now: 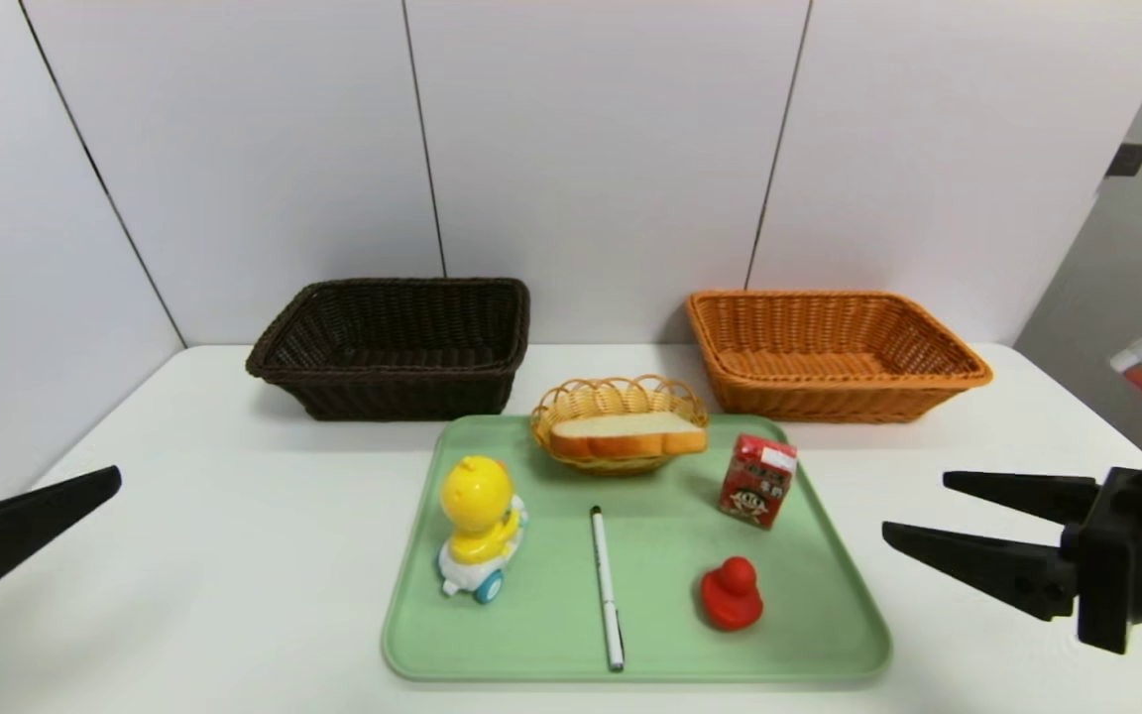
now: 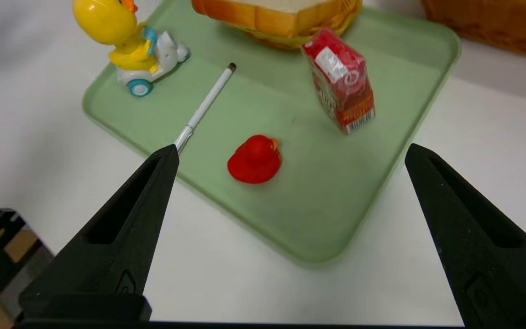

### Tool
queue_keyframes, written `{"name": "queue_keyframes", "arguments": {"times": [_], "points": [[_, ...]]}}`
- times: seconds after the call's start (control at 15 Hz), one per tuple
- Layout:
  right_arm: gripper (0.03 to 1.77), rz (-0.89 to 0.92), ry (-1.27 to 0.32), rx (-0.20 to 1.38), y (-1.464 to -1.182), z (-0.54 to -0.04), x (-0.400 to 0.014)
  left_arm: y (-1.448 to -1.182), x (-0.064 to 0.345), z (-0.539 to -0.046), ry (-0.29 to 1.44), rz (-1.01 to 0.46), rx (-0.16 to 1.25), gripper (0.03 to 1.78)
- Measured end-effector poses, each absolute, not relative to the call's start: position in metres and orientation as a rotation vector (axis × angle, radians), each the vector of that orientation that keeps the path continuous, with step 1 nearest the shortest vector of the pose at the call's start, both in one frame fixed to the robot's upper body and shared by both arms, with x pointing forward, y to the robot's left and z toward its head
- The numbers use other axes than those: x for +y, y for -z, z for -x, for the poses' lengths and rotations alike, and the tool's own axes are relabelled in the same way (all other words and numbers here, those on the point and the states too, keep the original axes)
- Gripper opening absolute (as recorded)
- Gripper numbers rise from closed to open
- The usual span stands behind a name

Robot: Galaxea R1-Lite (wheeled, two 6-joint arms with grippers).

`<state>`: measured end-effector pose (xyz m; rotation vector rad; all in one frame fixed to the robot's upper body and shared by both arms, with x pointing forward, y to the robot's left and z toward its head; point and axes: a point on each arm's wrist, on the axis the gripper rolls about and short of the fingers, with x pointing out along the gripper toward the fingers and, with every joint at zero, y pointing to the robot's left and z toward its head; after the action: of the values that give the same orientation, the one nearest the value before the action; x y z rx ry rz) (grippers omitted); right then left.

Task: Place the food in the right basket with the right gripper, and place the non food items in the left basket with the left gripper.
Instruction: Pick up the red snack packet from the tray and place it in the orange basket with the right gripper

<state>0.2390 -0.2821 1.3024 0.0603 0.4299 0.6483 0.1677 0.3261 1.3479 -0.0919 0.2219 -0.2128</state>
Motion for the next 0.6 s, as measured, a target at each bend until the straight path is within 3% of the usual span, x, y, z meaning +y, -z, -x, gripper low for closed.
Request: {"name": "queue_keyframes", "arguments": {"times": [0.33,0.6], "points": [[1.71,0.037,-0.738,0.181,-1.273,-0.263,-0.274,-1.334,0.322,-0.180,0.253,0.088,0.227,1.69],[1.71,0.053,-0.753,0.133,-1.254,-0.281,-0.270,-1.333,0.317,-0.190,0.290,0.086,0.243,1.69]]}}
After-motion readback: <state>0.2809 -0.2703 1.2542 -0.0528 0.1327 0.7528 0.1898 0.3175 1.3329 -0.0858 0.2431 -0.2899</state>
